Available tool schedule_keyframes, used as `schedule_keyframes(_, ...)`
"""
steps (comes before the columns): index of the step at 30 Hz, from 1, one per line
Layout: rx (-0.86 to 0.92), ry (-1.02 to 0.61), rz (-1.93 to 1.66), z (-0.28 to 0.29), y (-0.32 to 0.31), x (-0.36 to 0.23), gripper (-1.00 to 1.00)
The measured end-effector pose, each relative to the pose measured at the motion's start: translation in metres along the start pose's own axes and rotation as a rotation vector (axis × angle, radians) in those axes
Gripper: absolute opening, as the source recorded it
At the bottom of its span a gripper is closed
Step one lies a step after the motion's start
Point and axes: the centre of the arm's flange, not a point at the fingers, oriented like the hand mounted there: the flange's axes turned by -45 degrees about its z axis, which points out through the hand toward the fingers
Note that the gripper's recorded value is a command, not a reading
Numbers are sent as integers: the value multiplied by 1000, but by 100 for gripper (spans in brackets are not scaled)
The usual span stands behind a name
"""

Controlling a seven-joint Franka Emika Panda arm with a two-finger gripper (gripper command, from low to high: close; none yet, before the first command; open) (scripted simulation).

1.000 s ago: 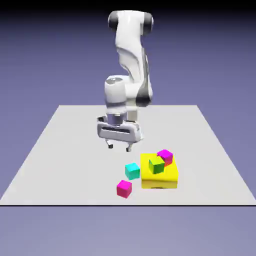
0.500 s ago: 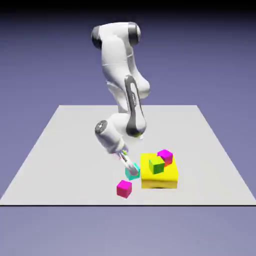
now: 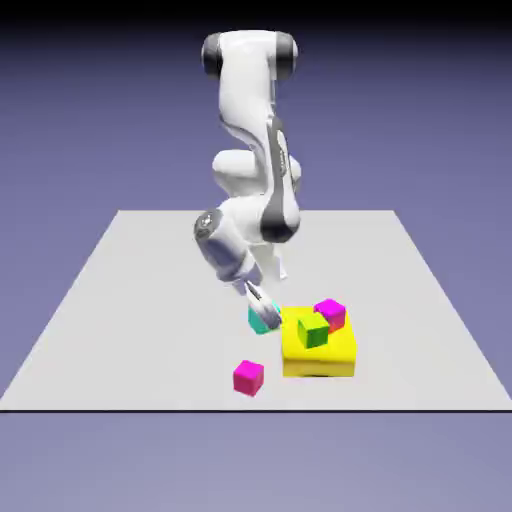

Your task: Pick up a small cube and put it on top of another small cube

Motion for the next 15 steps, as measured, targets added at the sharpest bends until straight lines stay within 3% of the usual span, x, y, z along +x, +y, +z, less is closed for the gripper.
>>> schedule_keyframes(5,3,-47,-37,-25,-24,-101,-100)
schedule_keyframes(7,2,-51,-39,-24,-24,-104,-100)
schedule_keyframes(11,1,-52,-43,35,-25,-100,-100)
schedule_keyframes(12,1,-51,-42,45,-24,-99,100)
schedule_keyframes(15,3,-52,-36,29,-25,-97,100)
